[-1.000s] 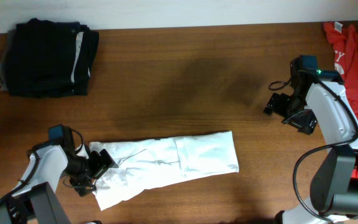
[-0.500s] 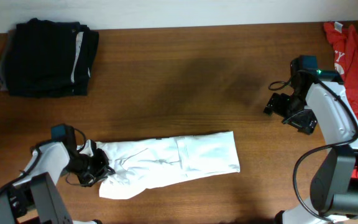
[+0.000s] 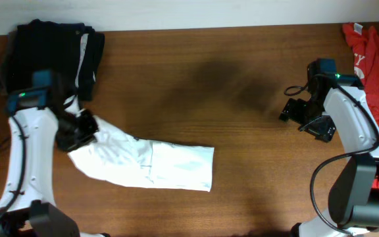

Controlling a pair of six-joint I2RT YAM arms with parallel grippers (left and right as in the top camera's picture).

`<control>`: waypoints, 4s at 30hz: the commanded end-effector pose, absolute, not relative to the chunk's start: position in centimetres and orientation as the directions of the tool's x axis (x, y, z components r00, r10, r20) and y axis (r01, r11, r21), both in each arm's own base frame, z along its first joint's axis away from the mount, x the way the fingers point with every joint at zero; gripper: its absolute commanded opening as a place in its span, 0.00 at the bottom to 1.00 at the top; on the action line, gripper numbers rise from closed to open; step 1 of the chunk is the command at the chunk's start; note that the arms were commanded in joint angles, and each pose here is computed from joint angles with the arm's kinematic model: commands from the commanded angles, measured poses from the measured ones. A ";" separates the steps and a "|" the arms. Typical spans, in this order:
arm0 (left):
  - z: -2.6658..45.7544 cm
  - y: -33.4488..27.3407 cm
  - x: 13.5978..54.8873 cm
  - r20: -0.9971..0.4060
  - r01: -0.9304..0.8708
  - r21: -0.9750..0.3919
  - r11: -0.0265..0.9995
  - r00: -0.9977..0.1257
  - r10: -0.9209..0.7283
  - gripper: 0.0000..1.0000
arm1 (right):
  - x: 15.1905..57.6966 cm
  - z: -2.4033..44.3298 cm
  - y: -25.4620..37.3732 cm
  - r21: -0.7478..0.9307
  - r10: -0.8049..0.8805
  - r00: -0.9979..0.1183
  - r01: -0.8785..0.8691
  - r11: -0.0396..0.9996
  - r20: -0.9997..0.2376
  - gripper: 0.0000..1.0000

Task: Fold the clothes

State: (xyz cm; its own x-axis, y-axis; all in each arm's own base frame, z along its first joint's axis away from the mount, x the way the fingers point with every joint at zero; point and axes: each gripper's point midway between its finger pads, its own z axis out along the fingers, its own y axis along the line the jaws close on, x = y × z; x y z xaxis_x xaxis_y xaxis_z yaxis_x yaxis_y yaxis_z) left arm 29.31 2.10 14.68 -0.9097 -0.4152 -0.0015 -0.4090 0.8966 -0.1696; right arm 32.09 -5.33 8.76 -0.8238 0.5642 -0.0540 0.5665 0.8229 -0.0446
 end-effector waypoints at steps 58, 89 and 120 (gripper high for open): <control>5.5 -22.0 19.4 0.185 0.105 -0.203 0.974 -0.972 0.143 0.56 | 32.3 9.0 -5.9 -0.059 0.569 -0.820 0.573 0.818 -0.069 0.98; 11.5 -34.6 13.6 -0.139 0.504 -0.369 0.781 -0.861 0.490 0.18 | 32.3 9.0 -5.9 -0.059 0.569 -0.820 0.573 0.818 -0.069 0.98; 5.1 -37.8 14.6 0.014 0.418 -0.428 0.801 -0.883 0.468 0.51 | 32.3 9.0 -5.9 -0.059 0.569 -0.820 0.573 0.818 -0.069 0.98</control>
